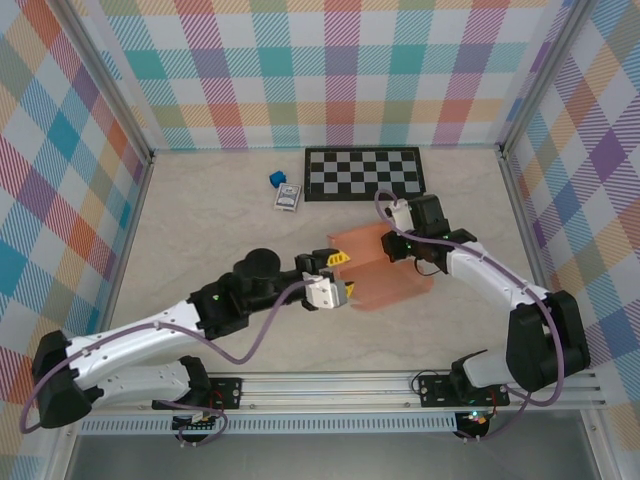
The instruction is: Fold the paper box
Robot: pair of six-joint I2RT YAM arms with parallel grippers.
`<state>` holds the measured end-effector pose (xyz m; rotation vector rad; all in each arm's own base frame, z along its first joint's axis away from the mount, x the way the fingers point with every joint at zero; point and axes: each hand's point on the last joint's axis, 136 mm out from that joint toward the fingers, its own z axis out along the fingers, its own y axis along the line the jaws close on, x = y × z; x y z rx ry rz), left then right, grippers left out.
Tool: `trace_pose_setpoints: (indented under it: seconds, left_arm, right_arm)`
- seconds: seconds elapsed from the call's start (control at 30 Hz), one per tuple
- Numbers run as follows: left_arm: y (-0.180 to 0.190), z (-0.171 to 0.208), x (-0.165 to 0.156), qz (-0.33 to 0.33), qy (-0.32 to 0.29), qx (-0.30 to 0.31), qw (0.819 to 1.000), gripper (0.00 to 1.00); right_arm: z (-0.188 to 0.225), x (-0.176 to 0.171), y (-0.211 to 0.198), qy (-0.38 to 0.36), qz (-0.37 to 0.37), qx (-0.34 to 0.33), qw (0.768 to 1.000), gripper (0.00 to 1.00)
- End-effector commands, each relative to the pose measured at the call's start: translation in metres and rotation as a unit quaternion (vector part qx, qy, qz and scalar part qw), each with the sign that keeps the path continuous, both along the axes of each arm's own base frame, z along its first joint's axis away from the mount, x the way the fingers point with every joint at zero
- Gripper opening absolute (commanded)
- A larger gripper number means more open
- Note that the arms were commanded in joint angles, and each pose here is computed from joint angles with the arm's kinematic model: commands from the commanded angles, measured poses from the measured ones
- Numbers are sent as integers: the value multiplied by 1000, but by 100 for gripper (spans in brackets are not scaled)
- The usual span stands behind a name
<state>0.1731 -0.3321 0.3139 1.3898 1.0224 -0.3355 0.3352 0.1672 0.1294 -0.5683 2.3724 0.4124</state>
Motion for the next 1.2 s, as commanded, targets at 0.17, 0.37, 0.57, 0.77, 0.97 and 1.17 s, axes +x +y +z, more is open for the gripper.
trace_pose_setpoints:
  seconds: [0.17,0.37,0.57,0.77,0.97,1.17]
  left_arm:
    - [49,65,32,95,20,-125,987,68]
    - [87,34,126,288,273,-236,887,81]
    - [51,-17,140,248,424,-207,846,81]
    - [42,-82,135,245,471,-148,834,79]
    - [46,-119,130,259,499,-102,820,79]
    - [73,-140,147,320,512,-89,792,78]
  right_arm:
    - [64,-11,46,-211,266,2,941,8]
    - [80,-67,72,-308,452,10,837,6]
    - [66,-69,87,-333,483,-31,809,0]
    - [33,-55,103,-323,481,-39,814,0]
    - [12,-26,111,-331,371,5,868,0]
    - [-9,-11,126,-281,226,16,933,0]
